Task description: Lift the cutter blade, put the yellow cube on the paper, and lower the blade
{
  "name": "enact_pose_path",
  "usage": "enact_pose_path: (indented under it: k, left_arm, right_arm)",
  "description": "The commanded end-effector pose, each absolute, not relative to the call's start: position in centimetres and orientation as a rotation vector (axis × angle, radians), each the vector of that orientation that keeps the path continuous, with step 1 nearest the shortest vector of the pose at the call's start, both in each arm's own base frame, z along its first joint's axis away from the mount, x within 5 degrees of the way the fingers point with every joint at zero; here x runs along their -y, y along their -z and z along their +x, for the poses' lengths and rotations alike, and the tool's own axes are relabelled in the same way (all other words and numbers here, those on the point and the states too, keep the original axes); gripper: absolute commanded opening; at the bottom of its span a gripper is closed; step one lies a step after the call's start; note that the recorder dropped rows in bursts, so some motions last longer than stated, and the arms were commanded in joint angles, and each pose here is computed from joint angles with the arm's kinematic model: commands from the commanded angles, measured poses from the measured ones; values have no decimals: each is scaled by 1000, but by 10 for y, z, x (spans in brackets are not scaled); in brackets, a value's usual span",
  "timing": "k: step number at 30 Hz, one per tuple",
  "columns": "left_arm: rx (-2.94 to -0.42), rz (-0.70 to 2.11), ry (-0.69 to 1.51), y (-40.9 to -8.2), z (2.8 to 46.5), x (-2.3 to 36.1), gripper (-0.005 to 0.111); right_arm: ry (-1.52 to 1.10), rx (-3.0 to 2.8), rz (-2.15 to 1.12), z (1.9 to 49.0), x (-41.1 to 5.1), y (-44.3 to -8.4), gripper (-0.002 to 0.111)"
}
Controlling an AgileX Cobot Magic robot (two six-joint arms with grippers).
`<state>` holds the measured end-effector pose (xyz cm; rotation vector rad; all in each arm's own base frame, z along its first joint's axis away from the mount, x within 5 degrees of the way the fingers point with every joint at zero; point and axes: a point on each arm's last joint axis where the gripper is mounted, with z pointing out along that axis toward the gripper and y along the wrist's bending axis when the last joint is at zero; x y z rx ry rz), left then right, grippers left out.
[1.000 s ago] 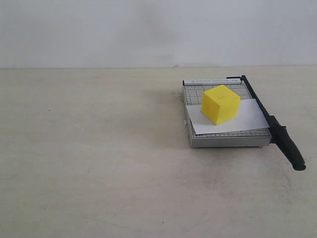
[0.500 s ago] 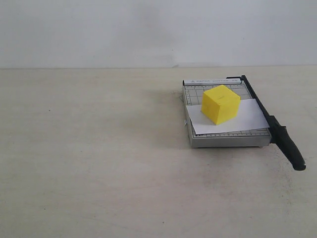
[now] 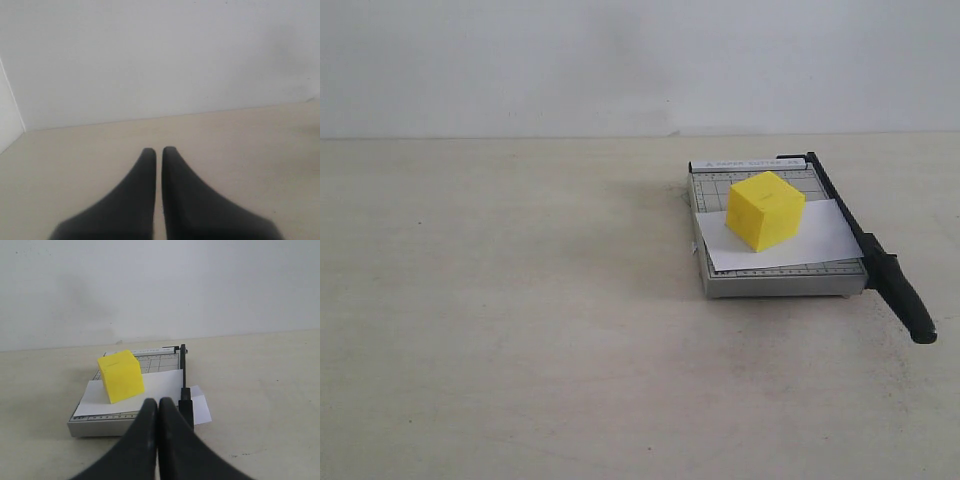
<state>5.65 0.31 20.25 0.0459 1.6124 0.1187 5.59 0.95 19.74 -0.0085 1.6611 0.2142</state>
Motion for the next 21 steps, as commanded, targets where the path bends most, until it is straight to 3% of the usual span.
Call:
enact_pose_path:
  k: [1, 4, 21]
  left_arm:
    - [-1707, 108, -48, -193, 56, 1, 4]
    - [-1825, 142, -28, -182, 53, 2, 4]
    - [-1818, 141, -27, -183, 54, 2, 4]
  right_arm:
    - [-210, -1645, -11, 56, -9, -199, 0]
    - [-210, -1645, -11, 56, -9, -199, 0]
    - [-210, -1645, -11, 56, -9, -199, 0]
